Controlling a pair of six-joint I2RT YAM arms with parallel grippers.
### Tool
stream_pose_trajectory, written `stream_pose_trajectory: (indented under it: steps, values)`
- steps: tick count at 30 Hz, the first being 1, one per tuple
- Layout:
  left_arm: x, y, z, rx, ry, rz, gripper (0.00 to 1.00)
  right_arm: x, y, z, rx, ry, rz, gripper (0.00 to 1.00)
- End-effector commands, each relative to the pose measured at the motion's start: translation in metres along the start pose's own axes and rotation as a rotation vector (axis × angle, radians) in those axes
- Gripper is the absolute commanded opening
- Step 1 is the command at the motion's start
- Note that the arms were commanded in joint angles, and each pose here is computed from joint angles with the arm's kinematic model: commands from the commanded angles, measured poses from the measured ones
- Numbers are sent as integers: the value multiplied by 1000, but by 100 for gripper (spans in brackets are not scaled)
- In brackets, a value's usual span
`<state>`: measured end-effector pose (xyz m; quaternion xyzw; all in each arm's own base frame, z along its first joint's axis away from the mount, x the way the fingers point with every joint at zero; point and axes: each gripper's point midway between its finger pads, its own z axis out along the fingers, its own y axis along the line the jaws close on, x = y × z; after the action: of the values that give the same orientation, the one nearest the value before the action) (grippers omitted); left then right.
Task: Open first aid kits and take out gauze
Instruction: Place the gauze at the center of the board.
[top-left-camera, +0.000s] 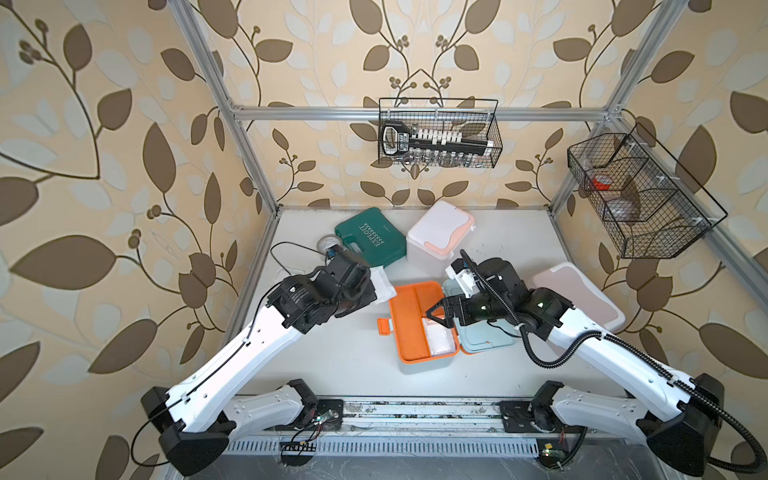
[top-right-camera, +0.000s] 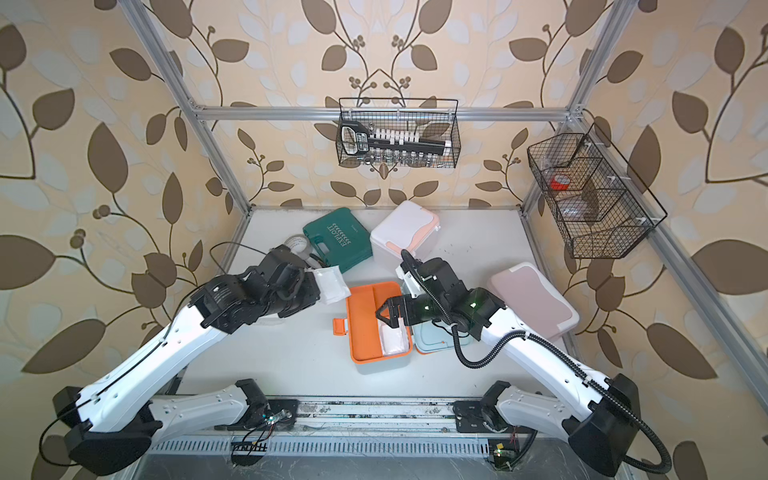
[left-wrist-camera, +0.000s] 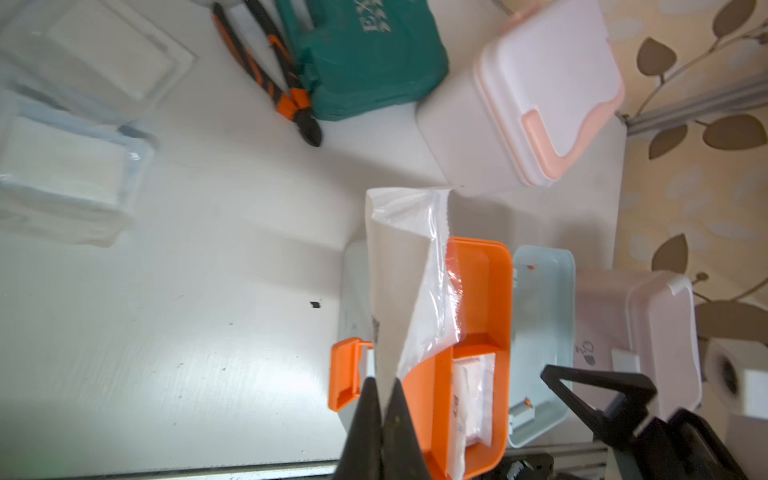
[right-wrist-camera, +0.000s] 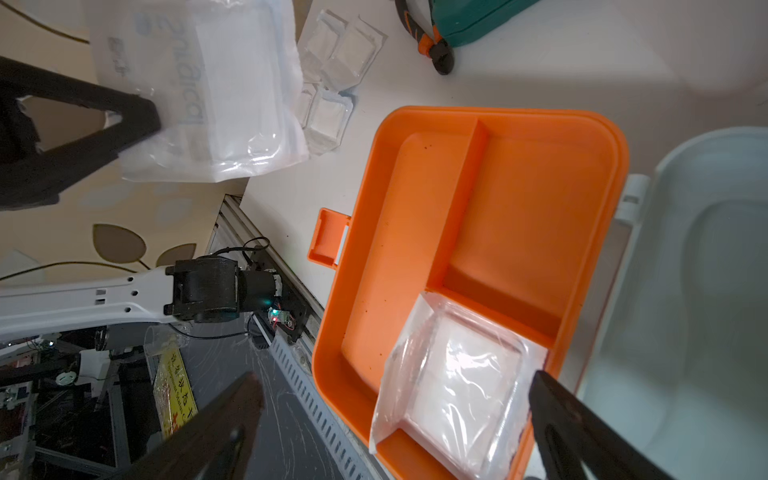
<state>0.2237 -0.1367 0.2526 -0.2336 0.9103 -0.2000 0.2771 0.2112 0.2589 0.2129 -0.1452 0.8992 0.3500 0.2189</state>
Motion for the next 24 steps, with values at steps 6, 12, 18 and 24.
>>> stream_pose_trajectory:
  steps: [6,12,18,24]
  values:
    - [-24,146,-10,-338,-193,-381,0,-12,20,6,14,-12,-45,100]
    - [-23,209,-8,-538,-175,-606,0,-12,27,7,28,9,-68,99]
    - [-19,249,-20,-693,-201,-793,0,-10,29,8,43,31,-78,100]
    - [-17,278,-11,-794,-164,-922,0,-9,31,7,44,36,-79,100]
